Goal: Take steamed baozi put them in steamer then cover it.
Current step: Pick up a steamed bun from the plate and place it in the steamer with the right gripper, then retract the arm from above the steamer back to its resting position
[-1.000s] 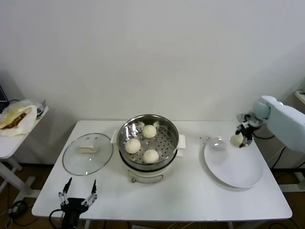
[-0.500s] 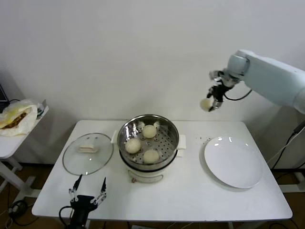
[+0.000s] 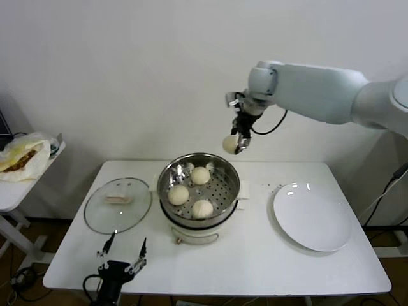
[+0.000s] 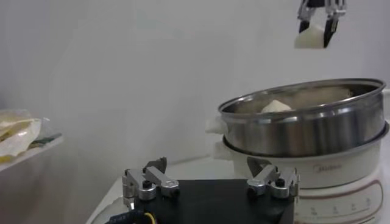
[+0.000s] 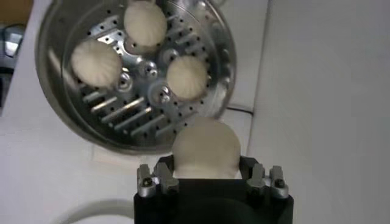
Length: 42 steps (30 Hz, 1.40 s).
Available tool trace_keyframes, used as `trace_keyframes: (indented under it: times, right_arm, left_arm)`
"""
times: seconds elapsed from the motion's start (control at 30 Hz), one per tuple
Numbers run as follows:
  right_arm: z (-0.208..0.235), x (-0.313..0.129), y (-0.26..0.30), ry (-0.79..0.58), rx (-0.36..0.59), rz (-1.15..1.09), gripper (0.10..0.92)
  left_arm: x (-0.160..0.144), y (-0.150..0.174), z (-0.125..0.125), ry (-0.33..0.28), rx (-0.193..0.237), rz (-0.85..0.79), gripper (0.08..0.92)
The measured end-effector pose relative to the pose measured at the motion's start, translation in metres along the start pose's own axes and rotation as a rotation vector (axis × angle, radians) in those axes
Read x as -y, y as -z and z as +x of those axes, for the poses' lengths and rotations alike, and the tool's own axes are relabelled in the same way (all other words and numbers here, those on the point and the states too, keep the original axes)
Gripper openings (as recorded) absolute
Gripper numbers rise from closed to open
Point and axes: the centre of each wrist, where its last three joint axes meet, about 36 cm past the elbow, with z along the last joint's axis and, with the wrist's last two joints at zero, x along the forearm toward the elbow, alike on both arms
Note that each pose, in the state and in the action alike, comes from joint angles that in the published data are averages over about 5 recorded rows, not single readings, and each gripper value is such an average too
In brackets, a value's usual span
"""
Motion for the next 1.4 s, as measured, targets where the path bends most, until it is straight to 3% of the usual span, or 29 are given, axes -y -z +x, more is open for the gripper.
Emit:
trace_keyframes:
  times: [0.8,0.9,1.13,1.4]
  right_arm:
    - [-0.110,-0.038,0.041,0.167,-0.062,0.063,0.679]
    - [-0.116,-0.041,0.040,0.171,-0.067,0.065,0.691]
    - [-0.119,-0.042,0.038,0.160,-0.070,0.063,0.815]
    - [-0.107,-0.039,0.038,0.154,-0.044,0.059,0.823]
  left_arm:
    - [-0.012,-0.008,0.000,-0.001,-0.008,-0.012,0.823]
    - [-0.012,-0.009,0.000,-0.001,-0.008,-0.012,0.823]
    - [-0.012,-0.009,-0.003,-0.003,-0.003,-0.011,0.823]
    - [-0.011,-0.008,-0.006,-0.006,0.000,-0.012,0.823]
